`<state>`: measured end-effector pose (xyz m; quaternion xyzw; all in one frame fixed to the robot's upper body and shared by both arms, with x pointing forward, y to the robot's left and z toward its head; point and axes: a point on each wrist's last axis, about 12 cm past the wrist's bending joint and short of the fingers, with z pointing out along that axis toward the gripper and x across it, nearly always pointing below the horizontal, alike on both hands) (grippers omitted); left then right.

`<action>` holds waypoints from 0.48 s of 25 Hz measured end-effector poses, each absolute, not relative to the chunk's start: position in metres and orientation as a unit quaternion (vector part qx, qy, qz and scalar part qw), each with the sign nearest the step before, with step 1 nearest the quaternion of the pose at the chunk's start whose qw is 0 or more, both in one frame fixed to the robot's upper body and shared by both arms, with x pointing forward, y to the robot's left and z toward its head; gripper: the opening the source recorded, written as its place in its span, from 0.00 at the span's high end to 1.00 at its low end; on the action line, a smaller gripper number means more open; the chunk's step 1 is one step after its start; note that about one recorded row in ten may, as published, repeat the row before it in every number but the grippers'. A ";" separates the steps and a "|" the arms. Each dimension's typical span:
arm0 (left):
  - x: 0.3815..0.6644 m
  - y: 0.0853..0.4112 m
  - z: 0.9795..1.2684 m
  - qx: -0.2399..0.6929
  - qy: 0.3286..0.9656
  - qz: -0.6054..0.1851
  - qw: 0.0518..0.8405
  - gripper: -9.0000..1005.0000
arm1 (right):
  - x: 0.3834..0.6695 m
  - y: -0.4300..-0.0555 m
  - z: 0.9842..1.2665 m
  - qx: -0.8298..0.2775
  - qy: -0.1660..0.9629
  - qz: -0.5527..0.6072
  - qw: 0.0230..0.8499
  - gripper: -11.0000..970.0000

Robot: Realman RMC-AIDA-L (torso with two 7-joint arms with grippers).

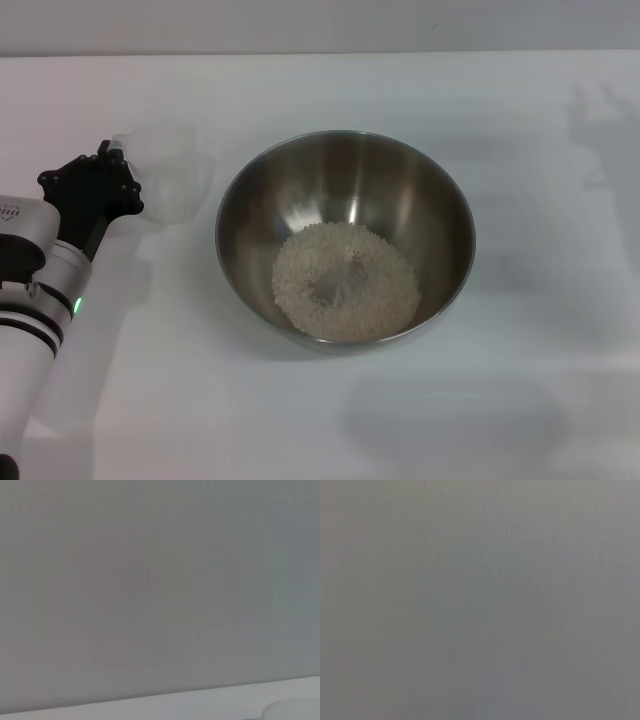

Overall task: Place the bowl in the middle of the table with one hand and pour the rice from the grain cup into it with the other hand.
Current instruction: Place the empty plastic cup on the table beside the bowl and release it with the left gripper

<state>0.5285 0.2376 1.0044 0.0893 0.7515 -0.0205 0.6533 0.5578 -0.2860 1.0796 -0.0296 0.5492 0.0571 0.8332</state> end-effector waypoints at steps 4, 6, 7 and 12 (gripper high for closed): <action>0.527 0.241 1.004 0.070 0.753 -0.033 0.654 0.87 | 0.558 -0.286 1.080 -0.030 0.549 0.057 0.833 0.55; 0.527 0.244 1.003 0.061 0.755 -0.038 0.652 0.87 | 0.558 -0.286 1.080 -0.030 0.549 0.057 0.833 0.55; 0.526 0.245 1.002 0.058 0.756 -0.041 0.651 0.87 | 0.558 -0.286 1.080 -0.030 0.549 0.057 0.833 0.54; 0.524 0.247 1.000 0.055 0.760 -0.048 0.646 0.73 | 0.559 -0.285 1.081 -0.031 0.548 0.058 0.834 0.54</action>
